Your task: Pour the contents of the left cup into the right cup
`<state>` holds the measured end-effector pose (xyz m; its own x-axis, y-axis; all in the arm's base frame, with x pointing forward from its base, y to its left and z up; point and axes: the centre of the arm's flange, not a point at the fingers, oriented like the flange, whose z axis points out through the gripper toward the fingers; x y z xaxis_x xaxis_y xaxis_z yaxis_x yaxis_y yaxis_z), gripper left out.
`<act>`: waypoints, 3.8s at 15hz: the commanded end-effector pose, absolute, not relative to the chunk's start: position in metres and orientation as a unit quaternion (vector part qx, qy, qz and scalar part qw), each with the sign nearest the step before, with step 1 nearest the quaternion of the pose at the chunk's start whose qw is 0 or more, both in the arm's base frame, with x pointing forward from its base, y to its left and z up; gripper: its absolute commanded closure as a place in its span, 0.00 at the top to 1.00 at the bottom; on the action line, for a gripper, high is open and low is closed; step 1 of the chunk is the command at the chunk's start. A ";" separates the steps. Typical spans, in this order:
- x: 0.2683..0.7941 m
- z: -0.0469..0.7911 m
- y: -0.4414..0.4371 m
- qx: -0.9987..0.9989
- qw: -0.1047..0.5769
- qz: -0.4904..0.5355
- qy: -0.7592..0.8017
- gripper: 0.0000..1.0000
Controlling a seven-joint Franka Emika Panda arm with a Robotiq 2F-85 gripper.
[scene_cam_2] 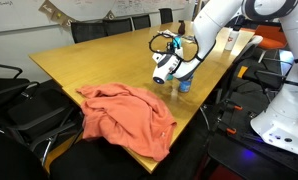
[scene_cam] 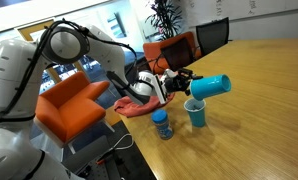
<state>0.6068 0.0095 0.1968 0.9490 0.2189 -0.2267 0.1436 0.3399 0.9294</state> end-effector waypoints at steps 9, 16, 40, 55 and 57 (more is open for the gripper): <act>0.623 0.242 0.004 0.587 0.800 0.014 0.122 0.01; 0.632 0.315 0.010 0.700 0.711 -0.018 0.067 0.01; 0.639 0.434 0.083 0.983 0.096 0.153 -0.038 0.01; 0.663 0.341 0.034 0.996 -0.049 0.032 -0.069 0.01; 0.666 0.331 0.034 0.996 -0.045 0.027 -0.069 0.01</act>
